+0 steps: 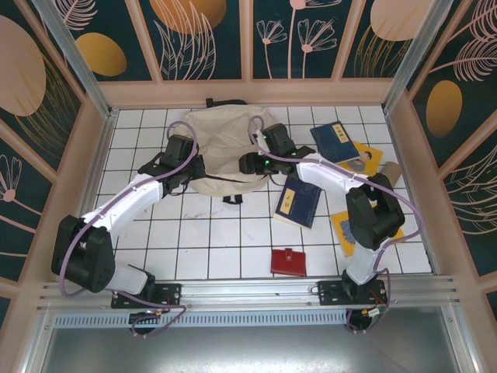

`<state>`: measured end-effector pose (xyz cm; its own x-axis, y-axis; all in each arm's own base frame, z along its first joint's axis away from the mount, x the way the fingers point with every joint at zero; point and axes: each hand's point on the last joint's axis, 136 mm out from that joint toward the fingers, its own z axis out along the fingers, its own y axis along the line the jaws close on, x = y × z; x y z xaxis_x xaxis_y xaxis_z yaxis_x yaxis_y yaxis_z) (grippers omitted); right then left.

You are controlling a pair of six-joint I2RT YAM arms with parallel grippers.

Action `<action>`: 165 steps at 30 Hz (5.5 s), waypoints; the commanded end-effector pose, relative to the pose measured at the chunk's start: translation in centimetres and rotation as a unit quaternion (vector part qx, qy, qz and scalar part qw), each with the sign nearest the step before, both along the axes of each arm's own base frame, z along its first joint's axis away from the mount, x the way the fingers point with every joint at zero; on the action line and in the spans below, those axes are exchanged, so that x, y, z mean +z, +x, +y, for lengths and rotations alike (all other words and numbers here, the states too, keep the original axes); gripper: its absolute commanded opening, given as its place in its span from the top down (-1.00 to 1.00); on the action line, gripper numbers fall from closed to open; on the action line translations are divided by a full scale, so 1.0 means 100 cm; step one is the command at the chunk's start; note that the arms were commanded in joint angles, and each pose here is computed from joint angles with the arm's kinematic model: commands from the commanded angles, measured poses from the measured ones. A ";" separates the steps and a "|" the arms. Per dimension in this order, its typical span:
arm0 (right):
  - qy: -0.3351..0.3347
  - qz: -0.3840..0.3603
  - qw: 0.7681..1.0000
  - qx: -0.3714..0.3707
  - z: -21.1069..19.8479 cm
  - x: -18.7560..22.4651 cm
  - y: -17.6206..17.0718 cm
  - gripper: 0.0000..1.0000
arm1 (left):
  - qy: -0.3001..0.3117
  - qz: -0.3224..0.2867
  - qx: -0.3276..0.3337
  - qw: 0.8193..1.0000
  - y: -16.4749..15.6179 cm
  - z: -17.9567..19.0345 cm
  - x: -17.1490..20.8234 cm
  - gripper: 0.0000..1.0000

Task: Pack the student bag
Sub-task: Unzip the student bag at the center of the table, then move the book to the center of the table.

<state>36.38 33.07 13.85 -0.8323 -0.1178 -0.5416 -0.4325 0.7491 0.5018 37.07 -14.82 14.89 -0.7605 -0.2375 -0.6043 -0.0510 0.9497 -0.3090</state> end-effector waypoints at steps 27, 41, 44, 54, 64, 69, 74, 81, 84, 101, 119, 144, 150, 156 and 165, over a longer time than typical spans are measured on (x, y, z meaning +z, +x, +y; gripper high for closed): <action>0.030 -0.059 0.964 0.256 0.097 -0.013 -0.009 0.13 | -0.006 -0.032 0.024 0.999 0.011 0.005 0.014 1.00; 0.070 -0.045 0.960 0.268 0.098 0.002 -0.015 0.44 | 0.001 -0.030 0.025 0.999 0.010 0.007 0.011 1.00; 0.075 -0.044 0.958 0.272 0.098 0.005 -0.018 0.38 | 0.002 -0.029 0.025 0.999 0.010 0.007 0.010 1.00; 0.080 -0.047 0.960 0.263 0.095 0.009 -0.017 0.63 | 0.005 -0.023 0.029 0.999 0.011 0.008 0.005 1.00; 0.077 -0.033 0.966 0.244 0.086 0.004 -0.022 0.80 | 0.017 -0.029 0.022 0.999 0.020 0.006 0.008 1.00; 0.055 -0.017 0.971 0.234 0.070 -0.017 -0.035 0.82 | 0.047 -0.035 0.037 0.998 0.032 0.013 0.008 1.00; 0.028 -0.005 0.975 0.222 0.049 -0.034 -0.047 0.82 | 0.071 -0.043 0.042 0.996 0.043 0.016 0.012 1.00; 0.000 -0.009 0.978 0.206 0.031 -0.043 -0.049 0.82 | 0.086 -0.037 0.049 0.994 0.050 0.019 0.004 1.00; -0.013 -0.015 0.979 0.204 0.027 -0.043 -0.048 0.82 | 0.098 -0.030 0.067 0.993 0.051 0.026 -0.003 1.00; 0.028 -0.034 0.966 0.255 0.035 -0.003 -0.081 0.83 | 0.116 0.032 0.111 0.987 0.057 0.050 -0.054 1.00; 0.019 -0.075 0.993 0.086 0.019 0.052 -0.030 -0.29 | 0.009 0.015 0.137 0.990 0.043 0.055 -0.011 -0.22; -0.083 0.175 0.918 -0.346 -0.227 -0.077 -0.045 -0.31 | -0.173 -0.029 -0.023 0.984 -0.005 -0.019 0.058 -0.97; -0.089 0.206 0.917 -0.330 -0.218 -0.097 -0.068 -0.17 | -0.171 -0.017 -0.044 0.984 -0.017 -0.043 0.053 -0.97; -0.069 0.241 0.918 -0.307 -0.187 -0.117 -0.086 -0.10 | -0.178 -0.007 -0.061 0.982 -0.025 -0.067 0.045 -0.93; -0.035 0.239 0.938 -0.248 -0.109 -0.108 -0.071 -0.02 | -0.181 -0.007 -0.044 0.982 -0.033 -0.062 0.037 -0.92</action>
